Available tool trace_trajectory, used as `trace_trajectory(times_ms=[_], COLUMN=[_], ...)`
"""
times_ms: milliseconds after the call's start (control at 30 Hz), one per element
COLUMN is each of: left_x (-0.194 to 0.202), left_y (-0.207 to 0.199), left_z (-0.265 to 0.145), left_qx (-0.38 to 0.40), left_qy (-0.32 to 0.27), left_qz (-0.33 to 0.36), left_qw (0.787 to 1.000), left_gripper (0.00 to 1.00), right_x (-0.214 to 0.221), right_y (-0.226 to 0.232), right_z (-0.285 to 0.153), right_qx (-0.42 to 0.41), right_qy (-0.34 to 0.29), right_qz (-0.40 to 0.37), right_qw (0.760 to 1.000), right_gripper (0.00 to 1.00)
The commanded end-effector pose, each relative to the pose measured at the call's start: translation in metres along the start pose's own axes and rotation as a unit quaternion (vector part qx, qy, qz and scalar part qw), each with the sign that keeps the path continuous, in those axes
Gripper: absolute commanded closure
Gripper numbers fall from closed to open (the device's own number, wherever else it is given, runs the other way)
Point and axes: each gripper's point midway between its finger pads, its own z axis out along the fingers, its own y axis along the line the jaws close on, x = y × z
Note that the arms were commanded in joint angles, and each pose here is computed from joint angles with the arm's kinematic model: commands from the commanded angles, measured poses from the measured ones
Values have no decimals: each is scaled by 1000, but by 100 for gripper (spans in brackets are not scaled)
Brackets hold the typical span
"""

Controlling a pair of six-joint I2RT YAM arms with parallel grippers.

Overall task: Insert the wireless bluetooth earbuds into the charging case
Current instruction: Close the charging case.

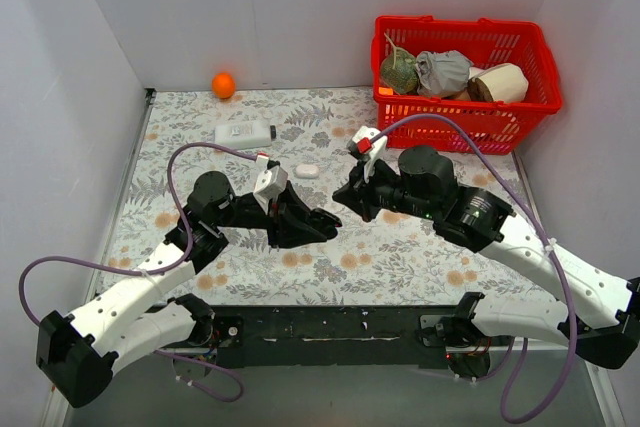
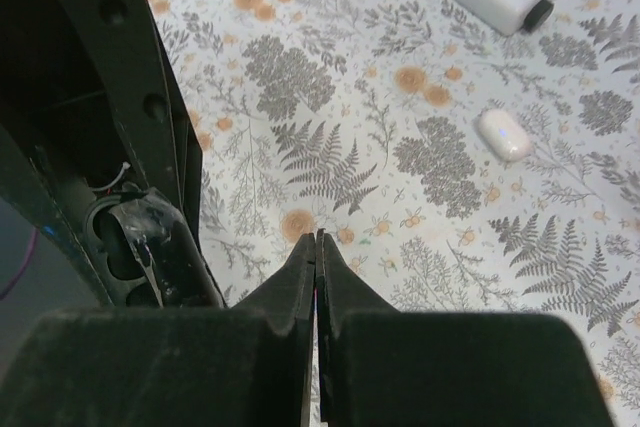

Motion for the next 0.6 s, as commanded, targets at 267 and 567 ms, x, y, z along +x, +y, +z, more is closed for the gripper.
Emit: trace_trajectory(times_ms=[267,567], left_x=[-9,-10], left_y=[9,14], left_z=[-1,-1], left_qx=[-34,-47], left_qy=[-21,-24], left_qz=[20,18], left_qw=[999,998], left_gripper=[100,100], right_x=[-5,0], right_y=[35,39], right_z=[-6,-7], right_qx=[-104,-115], right_qy=[-24,-21], right_qz=[-20,-19], right_qw=[994,993], right_gripper=[99,99])
